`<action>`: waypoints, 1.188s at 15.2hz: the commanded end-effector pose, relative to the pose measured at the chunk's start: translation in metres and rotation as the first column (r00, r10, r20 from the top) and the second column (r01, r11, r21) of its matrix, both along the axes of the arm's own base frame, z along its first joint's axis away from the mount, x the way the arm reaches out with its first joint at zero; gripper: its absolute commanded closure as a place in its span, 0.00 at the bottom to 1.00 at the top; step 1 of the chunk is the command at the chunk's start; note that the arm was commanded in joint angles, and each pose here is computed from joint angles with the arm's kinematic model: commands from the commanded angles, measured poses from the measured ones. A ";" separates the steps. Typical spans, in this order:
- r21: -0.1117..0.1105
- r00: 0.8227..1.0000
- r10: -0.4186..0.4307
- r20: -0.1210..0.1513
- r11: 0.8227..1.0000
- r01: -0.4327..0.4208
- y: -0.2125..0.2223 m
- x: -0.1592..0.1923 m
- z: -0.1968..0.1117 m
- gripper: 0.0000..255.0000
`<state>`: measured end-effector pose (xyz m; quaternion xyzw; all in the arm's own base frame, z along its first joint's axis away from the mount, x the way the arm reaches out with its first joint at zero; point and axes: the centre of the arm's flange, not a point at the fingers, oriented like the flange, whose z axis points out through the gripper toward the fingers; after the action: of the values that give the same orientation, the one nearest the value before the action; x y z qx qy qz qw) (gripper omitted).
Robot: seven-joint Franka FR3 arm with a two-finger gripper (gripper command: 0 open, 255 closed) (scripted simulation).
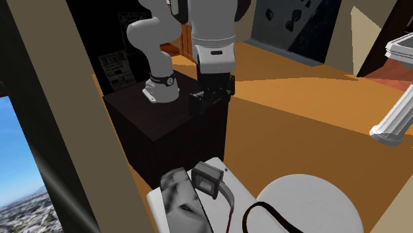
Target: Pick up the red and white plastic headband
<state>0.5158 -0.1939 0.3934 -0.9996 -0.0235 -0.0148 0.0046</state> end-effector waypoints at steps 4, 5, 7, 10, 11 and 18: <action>0.020 1.000 0.008 -0.005 1.000 -0.008 -0.035 0.044 -0.039 0.00; 0.024 1.000 0.009 -0.006 1.000 -0.009 -0.042 0.052 -0.047 0.00; 0.032 1.000 0.012 -0.008 0.999 -0.012 -0.055 0.069 -0.064 0.00; 0.044 1.000 0.016 -0.011 0.999 -0.016 -0.075 0.095 -0.089 0.00; 0.047 1.000 0.018 -0.012 0.999 -0.017 -0.080 0.102 -0.096 0.00; 0.047 1.000 0.018 -0.012 0.999 -0.017 -0.080 0.102 -0.133 0.00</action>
<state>0.6189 -0.2741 0.2652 -0.9990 -0.0319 -0.0092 0.0285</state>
